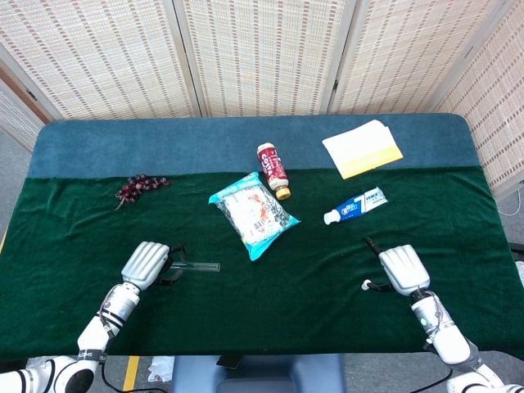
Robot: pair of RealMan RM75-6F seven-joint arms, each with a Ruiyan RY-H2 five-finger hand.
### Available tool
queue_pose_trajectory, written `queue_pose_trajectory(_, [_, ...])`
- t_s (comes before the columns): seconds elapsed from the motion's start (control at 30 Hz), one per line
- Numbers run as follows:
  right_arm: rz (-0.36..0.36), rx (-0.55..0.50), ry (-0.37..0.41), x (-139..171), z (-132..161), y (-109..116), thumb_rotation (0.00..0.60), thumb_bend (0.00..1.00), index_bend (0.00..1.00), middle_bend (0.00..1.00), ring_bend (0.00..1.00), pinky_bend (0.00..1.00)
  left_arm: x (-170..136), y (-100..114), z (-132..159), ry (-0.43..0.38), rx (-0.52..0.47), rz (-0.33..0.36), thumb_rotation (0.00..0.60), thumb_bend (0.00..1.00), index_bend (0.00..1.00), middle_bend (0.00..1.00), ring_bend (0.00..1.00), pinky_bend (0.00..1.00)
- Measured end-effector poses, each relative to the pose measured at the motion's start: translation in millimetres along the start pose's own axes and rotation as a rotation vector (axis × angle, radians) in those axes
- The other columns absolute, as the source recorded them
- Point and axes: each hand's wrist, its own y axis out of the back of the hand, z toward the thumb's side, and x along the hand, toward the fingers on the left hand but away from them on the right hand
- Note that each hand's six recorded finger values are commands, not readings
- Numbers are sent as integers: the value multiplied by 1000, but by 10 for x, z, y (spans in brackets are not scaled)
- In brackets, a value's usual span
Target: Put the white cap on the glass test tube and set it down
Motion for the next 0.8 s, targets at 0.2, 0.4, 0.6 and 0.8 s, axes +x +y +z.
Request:
queue_pose_trajectory(0.2, [-33,-53,7,129,-14,175,415,151,152,873,1000,993,-5,34,30,-7,0,5,600,523,705,1000,1000,1000])
queue_pose_trajectory(0.4, [-14,-73,40,382,-14,249,418,151,369,882,1000,1000,-17,38,47,-7,2,-1,600,523,704,1000,1000,1000])
queue_pose_trajectory(0.6, [60,-76,52,409,26,84,425,176,491,900,1000,1000,-26,23,101,-16,-3,-6,600,524,704,1000,1000,1000])
queue_pose_trajectory(0.8, [76,-42,57,307,23,-8,425,246,510,902,1000,1000,-57,26,92,-9,-6,-7,600,523,704,1000,1000,1000])
